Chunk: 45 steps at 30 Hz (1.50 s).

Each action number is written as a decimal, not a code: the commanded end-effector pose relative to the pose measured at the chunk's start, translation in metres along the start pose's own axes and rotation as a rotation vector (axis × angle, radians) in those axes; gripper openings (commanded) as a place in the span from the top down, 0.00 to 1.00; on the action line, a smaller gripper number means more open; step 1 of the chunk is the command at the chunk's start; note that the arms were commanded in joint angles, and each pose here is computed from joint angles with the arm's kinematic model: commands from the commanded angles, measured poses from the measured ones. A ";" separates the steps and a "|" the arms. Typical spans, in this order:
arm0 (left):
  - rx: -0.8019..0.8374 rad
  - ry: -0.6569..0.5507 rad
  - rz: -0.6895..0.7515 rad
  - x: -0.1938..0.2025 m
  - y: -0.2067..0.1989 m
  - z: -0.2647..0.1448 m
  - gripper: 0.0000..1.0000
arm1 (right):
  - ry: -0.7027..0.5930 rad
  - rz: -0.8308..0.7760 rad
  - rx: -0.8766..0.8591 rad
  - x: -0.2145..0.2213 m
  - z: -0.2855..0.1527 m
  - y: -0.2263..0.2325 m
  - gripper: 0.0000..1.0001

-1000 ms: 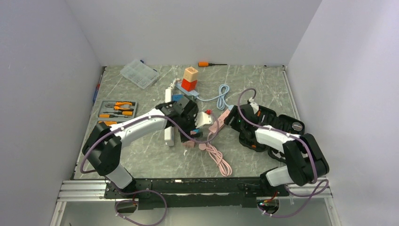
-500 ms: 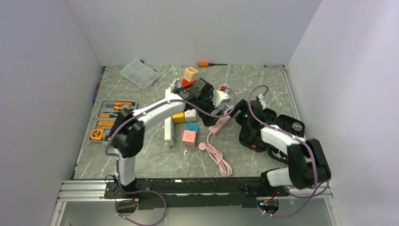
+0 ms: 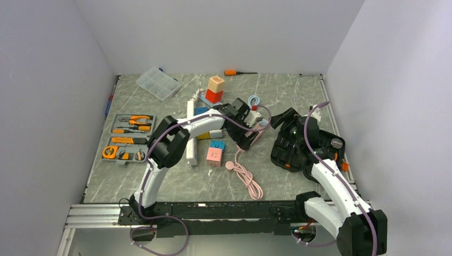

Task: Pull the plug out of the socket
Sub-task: Pick up the socket from the center of the board.

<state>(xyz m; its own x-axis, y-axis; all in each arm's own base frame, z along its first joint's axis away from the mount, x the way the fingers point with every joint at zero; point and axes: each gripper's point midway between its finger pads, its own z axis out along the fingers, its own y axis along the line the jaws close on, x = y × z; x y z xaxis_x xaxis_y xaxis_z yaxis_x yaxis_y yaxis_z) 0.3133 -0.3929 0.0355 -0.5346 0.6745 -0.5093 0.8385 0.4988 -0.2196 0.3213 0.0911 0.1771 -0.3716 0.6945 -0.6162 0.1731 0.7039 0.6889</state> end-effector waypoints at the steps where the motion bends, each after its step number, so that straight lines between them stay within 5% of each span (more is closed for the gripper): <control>1: 0.035 -0.042 -0.023 -0.010 -0.012 0.012 0.01 | 0.005 0.003 0.038 0.006 -0.004 -0.014 0.13; 10: -0.068 -0.022 0.044 0.000 -0.009 0.030 0.05 | 0.018 0.042 0.061 0.015 -0.004 -0.027 0.13; 15: -0.186 -0.015 0.057 -0.009 0.010 0.021 0.52 | 0.031 0.049 0.066 0.019 -0.003 -0.029 0.13; 18: -0.151 -0.067 0.040 -0.018 0.002 0.002 0.62 | 0.041 0.054 0.059 0.022 -0.001 -0.028 0.13; 30: 0.306 -0.282 -0.330 -0.082 -0.040 -0.097 0.68 | 0.152 0.135 0.016 0.050 0.023 -0.025 0.12; 36: 0.341 -0.383 -0.320 -0.092 -0.047 -0.116 0.68 | 0.183 0.167 -0.052 0.052 0.040 -0.009 0.13; 45: 0.324 -0.364 -0.328 -0.084 -0.043 -0.105 0.69 | 0.219 0.205 -0.101 0.059 0.071 0.010 0.14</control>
<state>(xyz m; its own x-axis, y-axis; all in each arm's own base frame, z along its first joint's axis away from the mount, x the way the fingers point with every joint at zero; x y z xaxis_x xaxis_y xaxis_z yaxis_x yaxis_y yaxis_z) 0.3208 -0.3946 0.1224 -0.8035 0.2898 -0.5201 0.5842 0.5516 -0.5953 0.3354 0.1320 0.0820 -0.5597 0.7513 -0.3497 0.2974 0.5760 0.7614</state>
